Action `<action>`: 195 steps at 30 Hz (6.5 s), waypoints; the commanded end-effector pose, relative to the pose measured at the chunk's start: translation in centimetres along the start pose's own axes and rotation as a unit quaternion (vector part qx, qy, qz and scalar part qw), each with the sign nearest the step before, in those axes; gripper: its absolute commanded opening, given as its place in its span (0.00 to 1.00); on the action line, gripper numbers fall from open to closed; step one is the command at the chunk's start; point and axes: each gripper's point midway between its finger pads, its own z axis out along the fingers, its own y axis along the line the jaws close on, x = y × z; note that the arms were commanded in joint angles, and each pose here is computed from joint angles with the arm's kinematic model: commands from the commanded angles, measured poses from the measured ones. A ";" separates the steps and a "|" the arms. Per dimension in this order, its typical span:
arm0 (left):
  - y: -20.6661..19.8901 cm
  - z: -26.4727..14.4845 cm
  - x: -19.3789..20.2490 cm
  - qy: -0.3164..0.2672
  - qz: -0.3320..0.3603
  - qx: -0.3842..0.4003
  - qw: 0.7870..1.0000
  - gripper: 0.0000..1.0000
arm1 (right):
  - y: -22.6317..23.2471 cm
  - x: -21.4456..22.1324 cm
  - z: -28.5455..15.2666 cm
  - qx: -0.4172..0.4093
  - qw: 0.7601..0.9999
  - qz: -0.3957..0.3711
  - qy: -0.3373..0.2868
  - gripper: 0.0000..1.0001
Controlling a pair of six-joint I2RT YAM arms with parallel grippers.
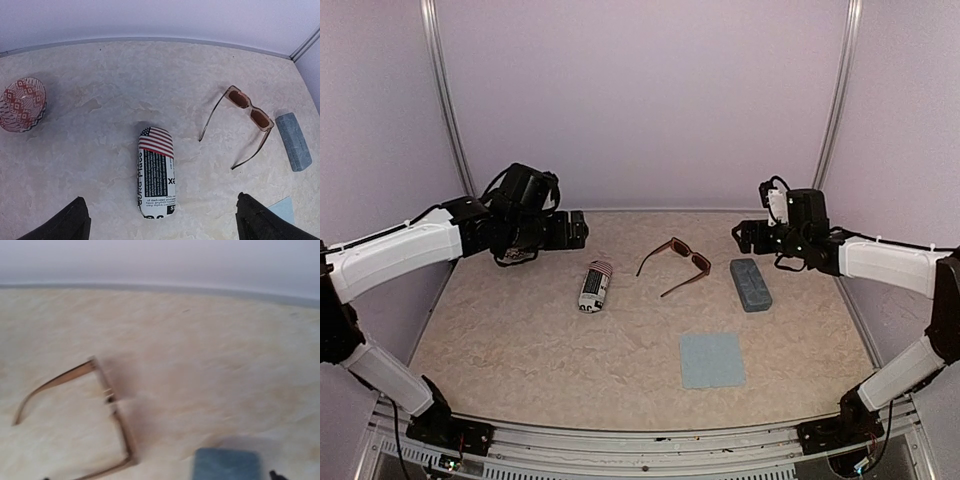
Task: Organize the sunglasses
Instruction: Pick up the sunglasses case from the center of the board, then open the sunglasses case, then pass from the left arm to the right
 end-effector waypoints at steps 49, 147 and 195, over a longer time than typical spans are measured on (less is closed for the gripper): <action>0.1 16.4 10.5 0.246 0.061 -0.123 0.959 0.22 | 2.2 4.6 -4.3 -0.083 0.995 0.028 0.045 0.84; -22.1 -12.4 -0.4 0.066 -0.050 0.658 0.748 0.00 | 14.9 13.1 -1.0 -0.258 0.934 0.173 0.174 0.76; -18.7 -13.1 0.2 0.032 -0.068 0.649 0.757 0.00 | 20.7 -1.6 -13.0 -0.473 0.870 0.135 -0.016 0.76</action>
